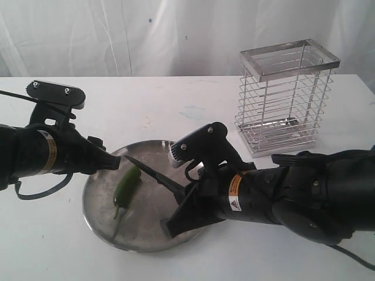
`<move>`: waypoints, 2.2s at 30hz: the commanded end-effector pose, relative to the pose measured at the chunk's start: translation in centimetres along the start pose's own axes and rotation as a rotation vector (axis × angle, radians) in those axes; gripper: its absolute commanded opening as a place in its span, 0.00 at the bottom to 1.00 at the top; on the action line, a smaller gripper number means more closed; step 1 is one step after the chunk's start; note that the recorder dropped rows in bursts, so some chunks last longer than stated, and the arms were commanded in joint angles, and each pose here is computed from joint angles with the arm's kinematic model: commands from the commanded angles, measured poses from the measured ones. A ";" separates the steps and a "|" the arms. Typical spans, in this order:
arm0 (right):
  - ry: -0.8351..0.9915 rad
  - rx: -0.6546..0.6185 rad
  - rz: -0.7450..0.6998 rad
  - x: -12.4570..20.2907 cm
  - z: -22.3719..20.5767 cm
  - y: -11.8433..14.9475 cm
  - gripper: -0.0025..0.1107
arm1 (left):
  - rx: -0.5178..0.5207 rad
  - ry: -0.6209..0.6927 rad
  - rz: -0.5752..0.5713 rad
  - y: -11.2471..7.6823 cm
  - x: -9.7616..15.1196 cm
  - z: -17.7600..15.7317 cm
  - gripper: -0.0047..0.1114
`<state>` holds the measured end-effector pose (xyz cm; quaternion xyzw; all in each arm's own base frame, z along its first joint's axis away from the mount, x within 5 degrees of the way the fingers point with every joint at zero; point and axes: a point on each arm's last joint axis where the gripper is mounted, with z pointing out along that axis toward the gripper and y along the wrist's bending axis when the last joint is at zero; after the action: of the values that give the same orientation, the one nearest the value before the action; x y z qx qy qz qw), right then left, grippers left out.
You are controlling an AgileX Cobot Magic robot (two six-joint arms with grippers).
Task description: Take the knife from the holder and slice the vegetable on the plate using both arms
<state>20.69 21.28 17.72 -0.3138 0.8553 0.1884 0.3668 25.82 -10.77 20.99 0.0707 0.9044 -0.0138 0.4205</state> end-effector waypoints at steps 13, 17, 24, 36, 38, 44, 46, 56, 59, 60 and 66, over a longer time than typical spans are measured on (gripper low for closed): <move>0.013 -0.013 0.037 0.6 1.3 0.2 0.02 | -0.008 0.013 0.006 0.0 0.3 0.2 0.55; 0.017 -0.012 0.037 0.7 1.3 0.2 0.02 | -0.007 0.012 0.003 0.0 0.3 0.3 0.55; 0.007 -0.016 0.043 0.6 1.3 0.2 0.02 | 0.009 -0.031 -0.013 -0.4 -1.3 0.2 0.55; -0.038 -0.022 0.090 0.1 1.3 0.2 0.02 | 0.010 -0.036 -0.009 -0.4 -1.5 0.2 0.55; -0.023 -0.017 0.090 0.3 1.3 0.2 0.02 | 0.010 -0.036 -0.009 -0.4 -1.5 0.2 0.55; -0.003 -0.010 0.081 0.5 1.3 0.1 0.02 | 0.010 -0.036 -0.009 -0.4 -1.5 0.2 0.55; -0.003 -0.010 0.077 0.5 1.3 0.1 0.02 | 0.010 -0.036 -0.009 -0.4 -1.5 0.2 0.55; -0.001 -0.009 0.077 0.5 1.3 0.1 0.02 | 0.001 -0.034 -0.040 -0.3 -1.5 0.2 0.55; -0.001 -0.009 0.077 0.5 1.3 0.1 0.02 | 0.000 -0.023 -0.036 -0.6 -1.5 0.8 0.49; 0.003 -0.008 0.077 0.5 1.3 0.1 0.02 | 0.010 -0.018 -0.035 -0.8 -1.6 1.2 0.43; 0.053 0.003 0.078 1.4 2.1 0.0 0.02 | 0.065 -0.044 -0.032 -2.1 -3.6 2.6 0.04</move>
<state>20.96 21.86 15.69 -0.2800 0.8743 0.1997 0.3425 28.91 -12.78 21.39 0.0648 0.9004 -0.0414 0.4282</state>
